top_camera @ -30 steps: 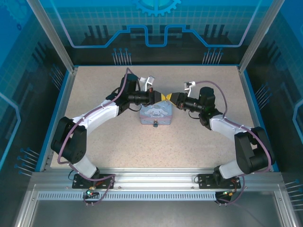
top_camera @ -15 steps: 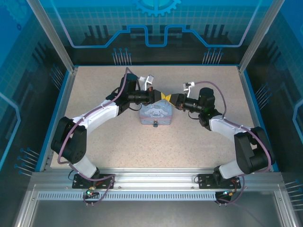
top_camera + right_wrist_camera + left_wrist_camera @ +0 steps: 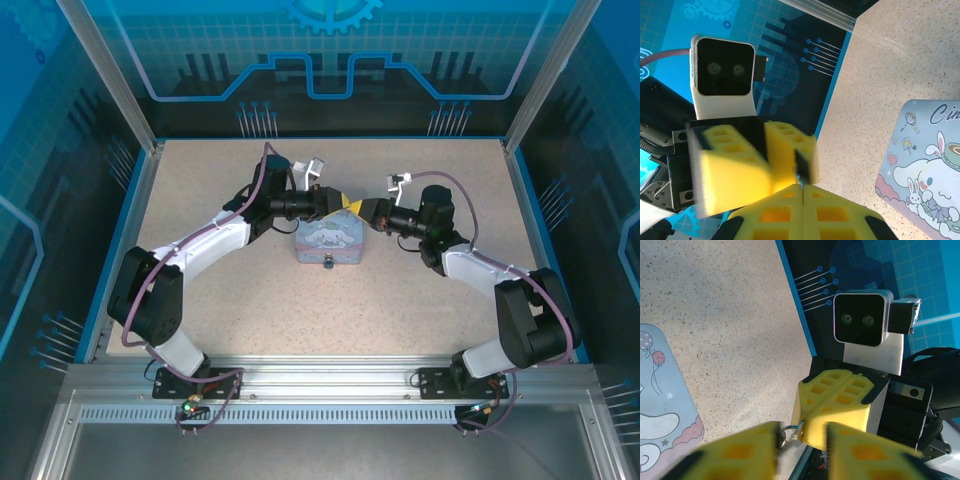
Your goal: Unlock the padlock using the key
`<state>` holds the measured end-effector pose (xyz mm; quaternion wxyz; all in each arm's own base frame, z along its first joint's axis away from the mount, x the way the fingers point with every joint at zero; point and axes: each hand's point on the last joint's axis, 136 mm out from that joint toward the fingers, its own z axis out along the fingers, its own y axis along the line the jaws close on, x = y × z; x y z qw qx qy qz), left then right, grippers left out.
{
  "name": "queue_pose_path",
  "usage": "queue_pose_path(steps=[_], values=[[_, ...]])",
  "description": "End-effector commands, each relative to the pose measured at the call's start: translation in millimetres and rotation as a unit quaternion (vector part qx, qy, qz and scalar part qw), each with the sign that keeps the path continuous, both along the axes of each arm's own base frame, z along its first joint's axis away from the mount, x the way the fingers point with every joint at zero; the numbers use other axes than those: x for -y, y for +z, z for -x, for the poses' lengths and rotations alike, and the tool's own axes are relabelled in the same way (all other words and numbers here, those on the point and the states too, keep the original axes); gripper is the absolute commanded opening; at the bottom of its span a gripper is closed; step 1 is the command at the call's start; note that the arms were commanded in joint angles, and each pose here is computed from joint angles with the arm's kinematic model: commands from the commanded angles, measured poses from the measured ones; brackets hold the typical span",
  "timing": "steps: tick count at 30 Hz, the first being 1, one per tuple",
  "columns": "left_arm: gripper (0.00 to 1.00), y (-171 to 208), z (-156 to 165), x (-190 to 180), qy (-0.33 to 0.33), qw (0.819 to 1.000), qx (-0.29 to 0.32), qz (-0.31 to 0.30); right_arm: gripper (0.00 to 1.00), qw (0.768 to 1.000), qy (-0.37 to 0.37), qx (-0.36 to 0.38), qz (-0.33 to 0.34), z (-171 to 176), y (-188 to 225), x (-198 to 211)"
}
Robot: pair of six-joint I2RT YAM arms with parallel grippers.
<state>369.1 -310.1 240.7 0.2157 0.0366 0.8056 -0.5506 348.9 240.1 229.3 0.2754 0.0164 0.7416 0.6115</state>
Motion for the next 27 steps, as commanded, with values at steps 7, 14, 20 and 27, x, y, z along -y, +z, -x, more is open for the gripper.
queue_pose_path(steps=[7, 14, 20, 27], values=[[0.75, 22, -15, -21, 0.082, 0.997, 0.002, 0.012, 0.0, 0.999, -0.03, -0.017, 0.01, 3, -11, 12], [0.77, 10, -16, -34, 0.124, 0.99, -0.054, 0.03, 0.0, 1.0, -0.029, -0.005, 0.007, 5, -4, 13], [0.75, -5, -11, -34, 0.14, 0.98, -0.128, 0.055, 0.0, 0.999, -0.03, 0.028, 0.023, 9, 5, 12], [0.75, -13, -9, -36, 0.175, 0.956, -0.218, 0.091, 0.0, 0.974, -0.033, 0.168, 0.15, 30, 23, 1]])
